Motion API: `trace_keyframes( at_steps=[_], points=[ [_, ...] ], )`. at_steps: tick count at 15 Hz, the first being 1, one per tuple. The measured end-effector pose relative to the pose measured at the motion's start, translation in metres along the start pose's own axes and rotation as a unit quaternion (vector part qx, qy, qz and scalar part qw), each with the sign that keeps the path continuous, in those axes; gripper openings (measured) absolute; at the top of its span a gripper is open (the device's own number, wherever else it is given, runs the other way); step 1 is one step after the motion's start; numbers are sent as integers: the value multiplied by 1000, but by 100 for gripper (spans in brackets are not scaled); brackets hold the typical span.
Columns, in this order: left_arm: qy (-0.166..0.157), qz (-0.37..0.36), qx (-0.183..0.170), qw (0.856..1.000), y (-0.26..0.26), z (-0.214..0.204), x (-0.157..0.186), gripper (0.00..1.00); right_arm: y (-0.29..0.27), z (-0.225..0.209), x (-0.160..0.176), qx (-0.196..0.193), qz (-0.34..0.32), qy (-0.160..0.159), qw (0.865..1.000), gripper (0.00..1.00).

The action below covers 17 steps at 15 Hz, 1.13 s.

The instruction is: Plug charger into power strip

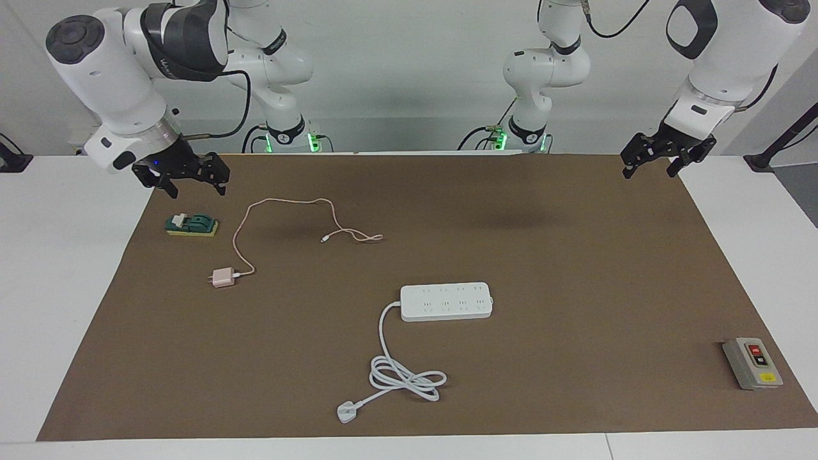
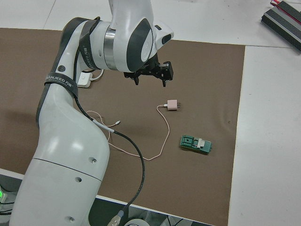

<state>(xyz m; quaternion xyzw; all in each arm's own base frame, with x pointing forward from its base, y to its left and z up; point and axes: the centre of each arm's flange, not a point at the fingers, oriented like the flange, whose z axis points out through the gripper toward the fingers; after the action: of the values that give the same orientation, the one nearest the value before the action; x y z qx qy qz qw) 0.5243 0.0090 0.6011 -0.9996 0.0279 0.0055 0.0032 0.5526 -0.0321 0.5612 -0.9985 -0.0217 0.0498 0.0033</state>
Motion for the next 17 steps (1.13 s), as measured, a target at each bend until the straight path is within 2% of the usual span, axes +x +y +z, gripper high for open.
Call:
trace_keyframes(
  at_steps=[3, 13, 15, 17],
  points=[
    [2, -4, 0, 1000, -4, -3, -2, 100, 7, -1, 1, 1, 9, 10, 1000, 100],
    [-4, -7, -2, 1000, -7, -8, -10, 100, 13, 3, 0, 2, 24, 11, 1000, 100],
    [-5, -4, -1, 1000, -3, -8, -10, 100, 16, 10, -5, 6, 64, 3, 998, 100],
    [-6, -2, -1, 1000, -2, -7, -10, 100, 25, 14, -8, 18, 148, -1, 989, 100]
  ],
)
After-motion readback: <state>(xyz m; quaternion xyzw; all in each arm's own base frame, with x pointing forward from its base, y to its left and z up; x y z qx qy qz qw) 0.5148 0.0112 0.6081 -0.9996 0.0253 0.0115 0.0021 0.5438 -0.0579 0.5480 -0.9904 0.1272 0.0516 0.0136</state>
